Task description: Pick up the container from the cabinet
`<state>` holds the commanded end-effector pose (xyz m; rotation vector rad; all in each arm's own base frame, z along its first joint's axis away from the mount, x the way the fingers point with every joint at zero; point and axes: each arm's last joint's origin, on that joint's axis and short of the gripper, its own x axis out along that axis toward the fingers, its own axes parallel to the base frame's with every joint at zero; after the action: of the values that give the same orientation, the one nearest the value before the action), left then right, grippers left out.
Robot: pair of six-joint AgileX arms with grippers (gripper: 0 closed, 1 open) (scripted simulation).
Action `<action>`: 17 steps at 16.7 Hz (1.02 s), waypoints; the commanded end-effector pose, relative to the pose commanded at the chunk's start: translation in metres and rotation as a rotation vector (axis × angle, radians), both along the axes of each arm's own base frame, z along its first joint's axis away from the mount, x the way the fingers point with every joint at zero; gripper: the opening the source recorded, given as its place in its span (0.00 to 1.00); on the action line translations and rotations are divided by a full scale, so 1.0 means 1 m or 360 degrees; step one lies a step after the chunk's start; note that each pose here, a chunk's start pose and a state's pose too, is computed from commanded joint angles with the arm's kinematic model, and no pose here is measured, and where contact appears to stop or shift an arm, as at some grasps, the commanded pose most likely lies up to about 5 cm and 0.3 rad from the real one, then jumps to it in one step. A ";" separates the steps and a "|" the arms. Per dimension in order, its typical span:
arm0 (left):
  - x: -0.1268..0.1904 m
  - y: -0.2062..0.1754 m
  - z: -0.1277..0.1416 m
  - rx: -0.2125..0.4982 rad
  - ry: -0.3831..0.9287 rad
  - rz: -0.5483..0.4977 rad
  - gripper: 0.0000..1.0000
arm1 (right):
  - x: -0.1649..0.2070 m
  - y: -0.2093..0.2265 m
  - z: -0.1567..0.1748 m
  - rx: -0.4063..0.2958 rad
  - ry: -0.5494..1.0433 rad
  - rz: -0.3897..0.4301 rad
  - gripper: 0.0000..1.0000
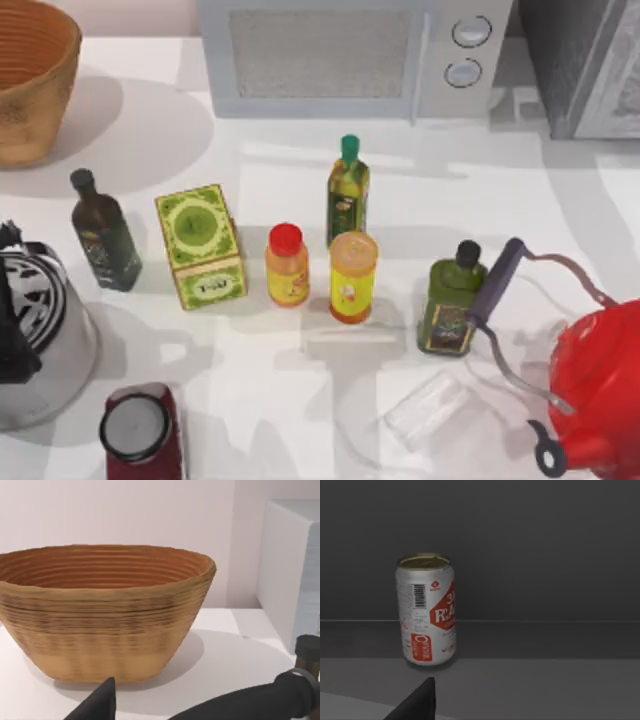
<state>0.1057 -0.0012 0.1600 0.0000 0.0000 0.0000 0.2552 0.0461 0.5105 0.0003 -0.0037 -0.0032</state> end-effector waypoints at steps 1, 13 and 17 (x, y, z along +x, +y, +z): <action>0.000 0.000 0.000 0.0000 0.0000 0.0000 1.00 | 0.001 0.000 0.000 -0.0001 -0.0002 -0.0004 1.00; 0.000 0.000 0.000 0.0000 0.0000 0.0000 1.00 | 0.081 0.065 -0.028 0.0001 -0.0009 -0.0012 1.00; 0.000 0.000 0.000 0.0000 0.0000 0.0000 1.00 | 0.088 0.065 -0.027 0.0001 -0.0007 -0.0012 1.00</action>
<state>0.1057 -0.0012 0.1600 0.0000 0.0000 0.0000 0.3430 0.1108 0.4833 0.0007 -0.0078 -0.0110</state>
